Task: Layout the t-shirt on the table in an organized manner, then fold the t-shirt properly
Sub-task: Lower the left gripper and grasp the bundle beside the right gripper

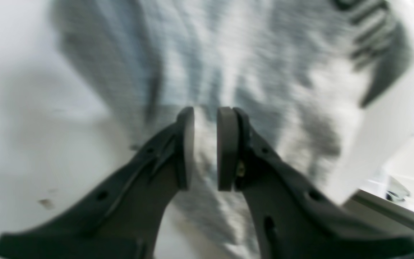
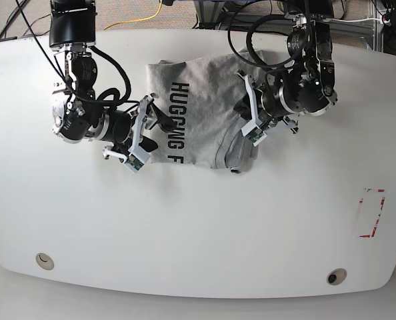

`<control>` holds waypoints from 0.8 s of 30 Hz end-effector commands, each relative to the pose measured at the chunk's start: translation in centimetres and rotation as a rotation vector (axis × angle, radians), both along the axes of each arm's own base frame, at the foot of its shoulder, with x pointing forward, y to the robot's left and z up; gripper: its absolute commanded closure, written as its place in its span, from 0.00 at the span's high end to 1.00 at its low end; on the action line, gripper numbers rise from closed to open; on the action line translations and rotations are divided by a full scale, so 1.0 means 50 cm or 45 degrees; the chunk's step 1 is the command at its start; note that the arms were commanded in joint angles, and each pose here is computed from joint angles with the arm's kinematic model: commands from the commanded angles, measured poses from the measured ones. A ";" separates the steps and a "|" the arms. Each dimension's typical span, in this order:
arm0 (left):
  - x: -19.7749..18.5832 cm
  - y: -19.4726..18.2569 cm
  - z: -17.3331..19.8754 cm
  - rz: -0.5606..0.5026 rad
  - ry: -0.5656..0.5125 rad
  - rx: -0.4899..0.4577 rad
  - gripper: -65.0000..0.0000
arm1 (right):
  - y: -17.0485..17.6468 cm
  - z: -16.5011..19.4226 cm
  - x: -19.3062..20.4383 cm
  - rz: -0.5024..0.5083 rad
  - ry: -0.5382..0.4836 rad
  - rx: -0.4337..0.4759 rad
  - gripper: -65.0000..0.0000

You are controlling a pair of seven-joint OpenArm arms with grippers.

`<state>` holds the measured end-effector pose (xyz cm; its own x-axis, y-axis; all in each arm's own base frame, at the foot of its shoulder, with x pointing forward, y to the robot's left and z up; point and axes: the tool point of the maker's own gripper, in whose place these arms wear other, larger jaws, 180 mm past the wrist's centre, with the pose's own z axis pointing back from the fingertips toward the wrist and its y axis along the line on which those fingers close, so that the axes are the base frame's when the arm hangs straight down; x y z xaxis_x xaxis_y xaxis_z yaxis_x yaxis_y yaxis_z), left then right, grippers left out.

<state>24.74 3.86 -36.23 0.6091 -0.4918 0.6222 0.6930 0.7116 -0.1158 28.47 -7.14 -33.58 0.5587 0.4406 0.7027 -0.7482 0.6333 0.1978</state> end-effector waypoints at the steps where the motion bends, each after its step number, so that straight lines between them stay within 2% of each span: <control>1: -0.010 -0.006 0.008 -0.015 -0.008 -0.045 0.16 | 0.010 0.052 0.042 -0.009 -0.124 0.080 0.56; 3: -0.020 -0.001 -0.001 -0.017 0.011 -0.036 0.16 | 0.011 0.049 0.052 -0.026 -0.121 0.107 0.52; 10: -0.051 0.006 -0.045 -0.014 0.112 -0.022 0.16 | -0.003 0.016 0.103 -0.119 -0.052 0.189 0.21; 12: -0.058 0.016 -0.064 -0.014 0.153 -0.005 0.16 | -0.006 0.003 0.109 -0.149 -0.031 0.222 0.17; 16: -0.069 0.026 -0.103 -0.010 0.240 0.006 0.16 | 0.007 -0.025 0.111 -0.165 -0.003 0.277 0.16; 24: -0.020 0.051 -0.108 -0.003 0.230 0.039 0.16 | 0.019 -0.105 0.067 -0.128 0.022 0.217 0.15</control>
<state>23.15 4.97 -41.44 0.7076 -0.4820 0.5167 0.6670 0.6969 -0.2634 31.70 -5.80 -39.04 0.6314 0.2644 0.7289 -0.6711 0.6572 0.3430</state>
